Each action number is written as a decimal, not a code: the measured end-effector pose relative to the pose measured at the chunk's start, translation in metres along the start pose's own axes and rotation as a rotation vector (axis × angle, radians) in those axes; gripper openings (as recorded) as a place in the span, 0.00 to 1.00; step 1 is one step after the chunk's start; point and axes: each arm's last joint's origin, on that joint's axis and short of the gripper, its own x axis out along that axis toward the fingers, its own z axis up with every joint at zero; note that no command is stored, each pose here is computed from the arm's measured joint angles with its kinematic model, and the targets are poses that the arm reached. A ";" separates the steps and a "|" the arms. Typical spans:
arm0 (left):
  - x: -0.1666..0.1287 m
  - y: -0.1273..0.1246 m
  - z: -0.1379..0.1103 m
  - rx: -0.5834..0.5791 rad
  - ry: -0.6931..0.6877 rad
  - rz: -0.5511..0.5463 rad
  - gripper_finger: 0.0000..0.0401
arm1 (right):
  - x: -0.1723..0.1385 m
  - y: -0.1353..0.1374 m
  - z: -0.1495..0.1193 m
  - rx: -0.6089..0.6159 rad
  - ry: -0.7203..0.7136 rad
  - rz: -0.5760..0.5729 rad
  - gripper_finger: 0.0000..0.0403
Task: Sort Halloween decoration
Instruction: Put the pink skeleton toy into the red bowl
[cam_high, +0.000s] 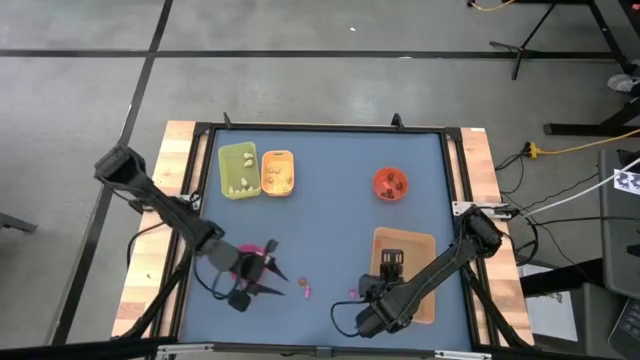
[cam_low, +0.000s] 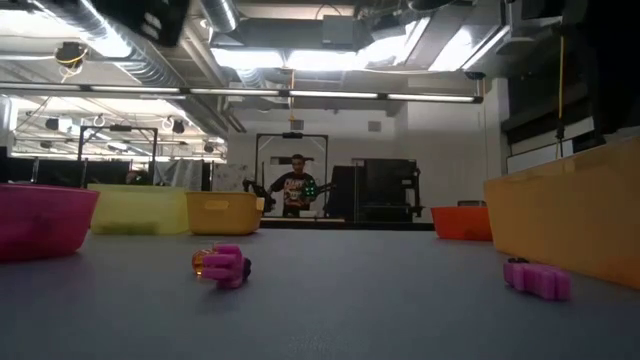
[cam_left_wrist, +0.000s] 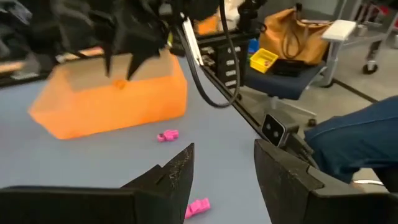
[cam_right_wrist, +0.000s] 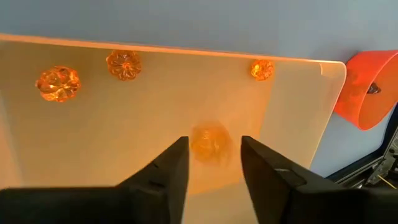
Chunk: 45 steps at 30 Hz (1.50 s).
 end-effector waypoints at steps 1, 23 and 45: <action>0.005 0.002 -0.004 -0.008 0.004 -0.011 0.38 | 0.000 0.000 0.000 0.000 0.000 0.000 0.39; 0.113 0.036 -0.039 0.014 0.338 -0.218 0.38 | 0.000 0.004 0.004 0.014 -0.045 0.041 0.64; 0.115 0.045 -0.055 0.256 0.440 -0.260 0.38 | -0.001 0.008 0.008 0.026 -0.082 0.076 0.64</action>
